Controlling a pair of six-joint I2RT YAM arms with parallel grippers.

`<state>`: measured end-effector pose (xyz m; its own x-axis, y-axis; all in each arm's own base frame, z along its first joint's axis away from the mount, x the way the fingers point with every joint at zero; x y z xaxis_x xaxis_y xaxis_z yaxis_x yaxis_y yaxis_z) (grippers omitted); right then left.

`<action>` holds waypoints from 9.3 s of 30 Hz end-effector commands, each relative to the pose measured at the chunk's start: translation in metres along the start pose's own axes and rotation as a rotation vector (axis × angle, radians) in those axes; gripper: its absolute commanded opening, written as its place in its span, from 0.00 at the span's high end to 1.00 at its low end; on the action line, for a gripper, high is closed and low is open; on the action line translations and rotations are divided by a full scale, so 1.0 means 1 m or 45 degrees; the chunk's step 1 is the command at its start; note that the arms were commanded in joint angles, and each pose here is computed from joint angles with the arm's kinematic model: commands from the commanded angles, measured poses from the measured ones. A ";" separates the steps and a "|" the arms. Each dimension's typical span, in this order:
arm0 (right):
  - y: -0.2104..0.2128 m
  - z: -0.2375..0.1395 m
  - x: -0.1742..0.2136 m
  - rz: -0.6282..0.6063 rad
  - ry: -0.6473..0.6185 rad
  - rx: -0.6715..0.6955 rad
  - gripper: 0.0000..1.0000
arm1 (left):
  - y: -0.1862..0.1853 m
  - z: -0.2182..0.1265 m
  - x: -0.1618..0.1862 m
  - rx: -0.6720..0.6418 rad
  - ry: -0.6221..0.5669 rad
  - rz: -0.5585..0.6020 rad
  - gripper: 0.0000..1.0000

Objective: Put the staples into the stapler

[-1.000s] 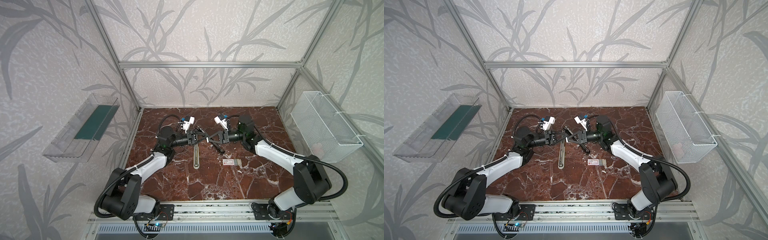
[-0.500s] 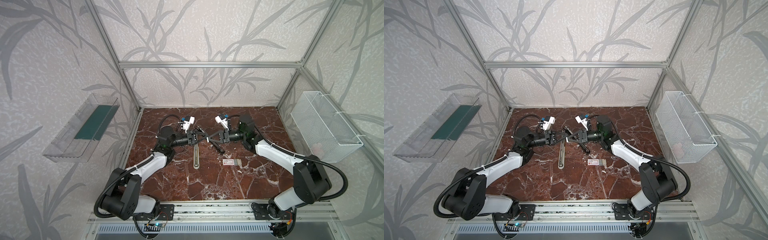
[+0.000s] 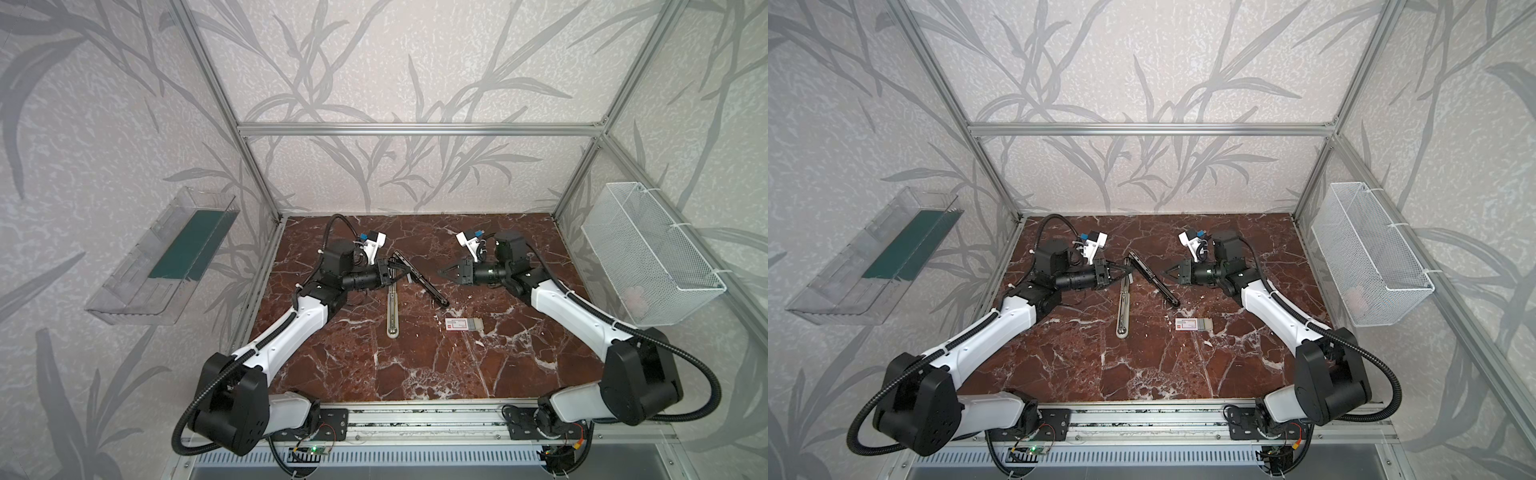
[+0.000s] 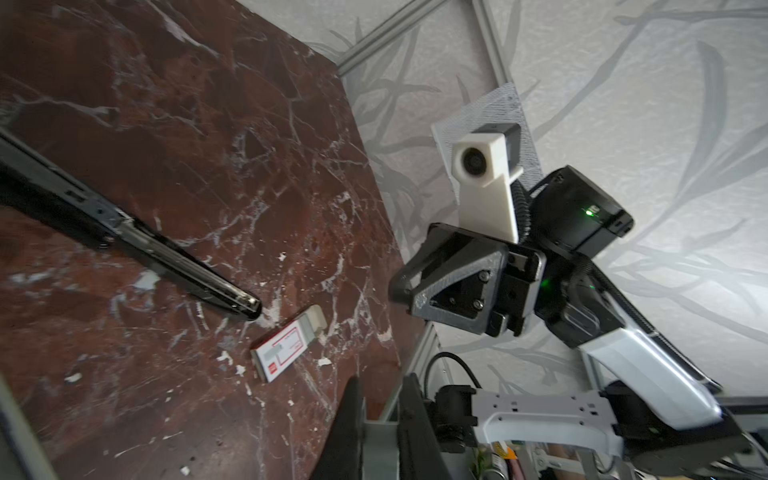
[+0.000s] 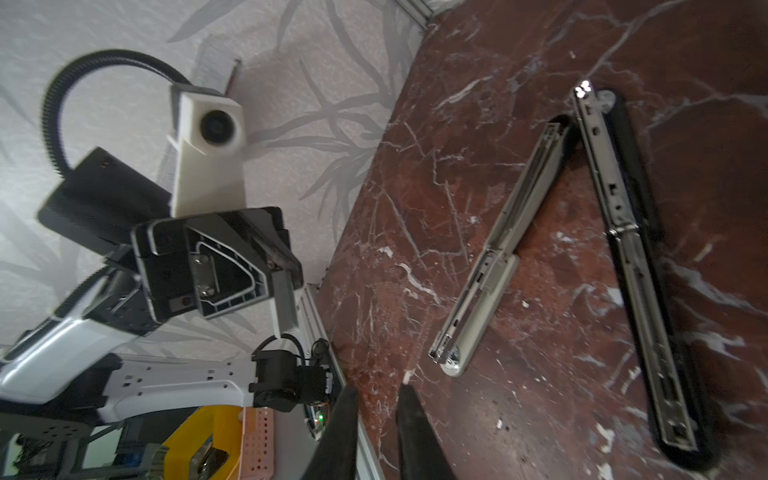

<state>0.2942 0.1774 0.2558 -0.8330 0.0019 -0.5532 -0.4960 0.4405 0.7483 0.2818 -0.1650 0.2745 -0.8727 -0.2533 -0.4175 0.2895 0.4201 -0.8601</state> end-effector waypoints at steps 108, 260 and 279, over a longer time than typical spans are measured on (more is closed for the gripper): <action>-0.039 -0.007 0.034 -0.071 0.067 0.413 0.85 | 0.118 0.102 0.038 -1.583 0.132 0.211 0.78; -0.002 0.151 0.084 -0.293 0.666 0.504 0.47 | 0.108 -0.019 0.041 -1.155 -0.171 -0.209 0.43; -0.016 0.210 0.096 -0.389 0.793 0.848 0.46 | 0.116 -0.066 0.046 -1.249 -0.329 -0.280 0.44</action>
<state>0.2671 0.3585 0.1151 -0.7642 -0.5875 -0.2664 -0.6394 0.7444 0.1924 0.2556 -0.0790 0.1791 -0.7326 -0.5349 -0.4211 -0.3836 0.8353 -0.3938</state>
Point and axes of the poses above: each gripper's point midway between its finger pads, its own z axis out along the fingers, its own y axis along the line the jaws close on, x = y × z, the point moved 9 cm from there along -z, back along the fingers, and after that the axes turned 4 degrees about -z, right-handed, at the moved point
